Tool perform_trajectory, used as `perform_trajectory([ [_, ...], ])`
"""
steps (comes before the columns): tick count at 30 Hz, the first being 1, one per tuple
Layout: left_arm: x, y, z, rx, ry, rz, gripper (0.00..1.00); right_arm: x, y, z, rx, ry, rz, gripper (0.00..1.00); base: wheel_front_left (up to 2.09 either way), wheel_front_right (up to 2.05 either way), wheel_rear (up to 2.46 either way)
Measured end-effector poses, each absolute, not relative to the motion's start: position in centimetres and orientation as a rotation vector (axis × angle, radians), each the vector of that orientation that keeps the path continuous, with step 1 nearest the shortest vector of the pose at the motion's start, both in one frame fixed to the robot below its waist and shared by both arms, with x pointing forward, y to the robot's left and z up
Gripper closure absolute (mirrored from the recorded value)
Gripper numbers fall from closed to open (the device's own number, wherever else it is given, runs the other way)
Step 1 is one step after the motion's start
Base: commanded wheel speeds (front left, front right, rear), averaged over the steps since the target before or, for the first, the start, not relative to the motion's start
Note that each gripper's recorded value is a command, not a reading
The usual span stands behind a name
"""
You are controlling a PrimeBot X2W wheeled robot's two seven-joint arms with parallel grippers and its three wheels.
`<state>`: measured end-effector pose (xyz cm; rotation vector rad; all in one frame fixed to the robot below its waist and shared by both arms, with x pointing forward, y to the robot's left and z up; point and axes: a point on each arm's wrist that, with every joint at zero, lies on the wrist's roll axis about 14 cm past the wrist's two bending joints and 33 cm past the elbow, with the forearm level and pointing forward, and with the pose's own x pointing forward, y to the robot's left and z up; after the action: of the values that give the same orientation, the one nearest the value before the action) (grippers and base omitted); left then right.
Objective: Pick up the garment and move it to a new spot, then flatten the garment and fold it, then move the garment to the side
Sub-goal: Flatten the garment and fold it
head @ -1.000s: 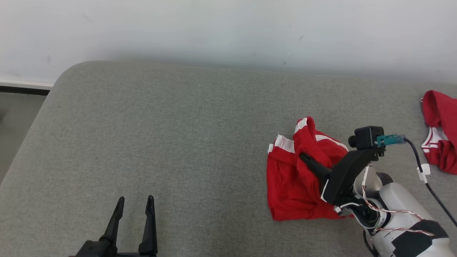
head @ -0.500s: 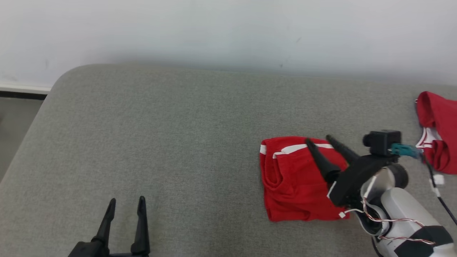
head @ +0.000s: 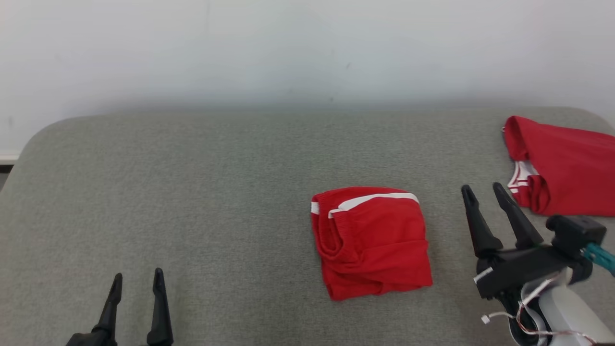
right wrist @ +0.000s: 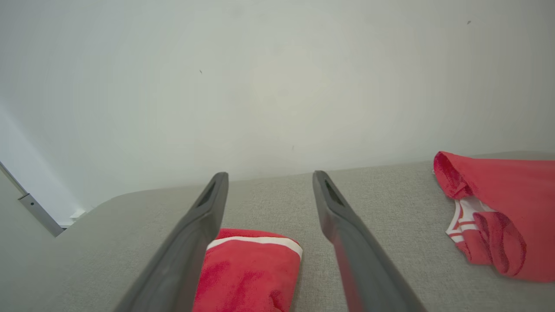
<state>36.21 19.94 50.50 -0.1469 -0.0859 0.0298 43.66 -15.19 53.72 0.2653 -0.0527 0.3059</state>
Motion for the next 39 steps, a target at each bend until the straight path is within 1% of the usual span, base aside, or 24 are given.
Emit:
perform_trajectory([
  [11, 37.0, 18.6, 50.8, -0.135, -0.094, -0.026, 0.0, 39.2, -20.4, 53.3, 0.28, -0.111, 0.144, 0.0, 0.0, 0.0, 0.0],
  [14, 36.9, 18.3, 50.7, -0.13, -0.089, -0.035, 0.0, 38.0, -20.9, 53.3, 0.258, -0.123, 0.123, 0.0, 0.0, 0.0, 0.0],
  [17, 36.9, 18.2, 50.8, -0.121, -0.091, -0.041, 0.0, 37.0, -20.9, 52.7, 0.297, -0.123, 0.092, 0.0, 0.0, 0.0, 0.0],
  [28, 36.2, 18.3, 51.0, -0.099, -0.097, -0.042, 0.0, 35.4, -19.2, 52.1, 0.248, -0.122, 0.096, 0.0, 0.0, 0.0, 0.0],
  [39, 35.5, 18.0, 51.0, -0.078, -0.096, -0.052, 0.0, 35.2, -17.4, 51.1, 0.192, -0.089, 0.138, 0.0, 0.0, 0.0, 0.0],
])
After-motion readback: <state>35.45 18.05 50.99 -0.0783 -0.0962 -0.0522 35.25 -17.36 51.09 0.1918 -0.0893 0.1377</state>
